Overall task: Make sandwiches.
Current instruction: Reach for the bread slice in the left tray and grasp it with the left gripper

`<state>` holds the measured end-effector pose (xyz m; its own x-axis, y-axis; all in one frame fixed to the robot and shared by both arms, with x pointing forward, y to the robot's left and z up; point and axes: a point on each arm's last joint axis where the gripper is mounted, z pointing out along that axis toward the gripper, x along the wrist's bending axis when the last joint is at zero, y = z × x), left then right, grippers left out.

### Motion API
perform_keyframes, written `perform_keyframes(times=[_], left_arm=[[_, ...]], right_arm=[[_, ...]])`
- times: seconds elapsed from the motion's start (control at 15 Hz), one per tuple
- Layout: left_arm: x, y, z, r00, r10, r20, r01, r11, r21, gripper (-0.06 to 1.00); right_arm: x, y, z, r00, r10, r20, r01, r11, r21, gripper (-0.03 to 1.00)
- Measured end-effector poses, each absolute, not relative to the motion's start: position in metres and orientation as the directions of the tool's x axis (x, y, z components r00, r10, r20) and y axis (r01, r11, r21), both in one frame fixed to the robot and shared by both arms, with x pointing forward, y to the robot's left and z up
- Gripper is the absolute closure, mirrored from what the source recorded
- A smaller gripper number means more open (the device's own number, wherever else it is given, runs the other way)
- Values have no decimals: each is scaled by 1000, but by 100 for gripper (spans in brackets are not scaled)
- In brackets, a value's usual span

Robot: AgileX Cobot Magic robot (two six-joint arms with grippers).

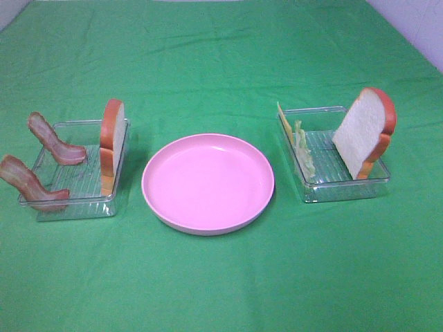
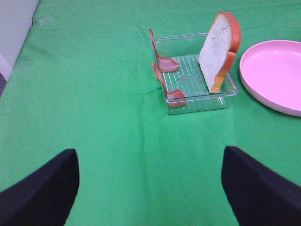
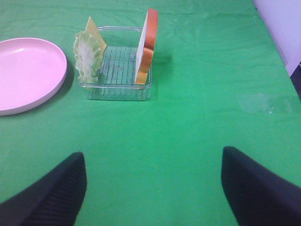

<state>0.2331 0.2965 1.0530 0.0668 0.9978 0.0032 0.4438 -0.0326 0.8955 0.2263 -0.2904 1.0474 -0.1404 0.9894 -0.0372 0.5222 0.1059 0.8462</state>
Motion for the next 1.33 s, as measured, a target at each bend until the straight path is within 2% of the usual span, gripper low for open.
perform_keyframes(times=[1.33], left_arm=[[233,297,1053,67,998,3,444,-33,896,16]], right_arm=[[226,-290,1047,-140,989,-37,522,106,846,22]])
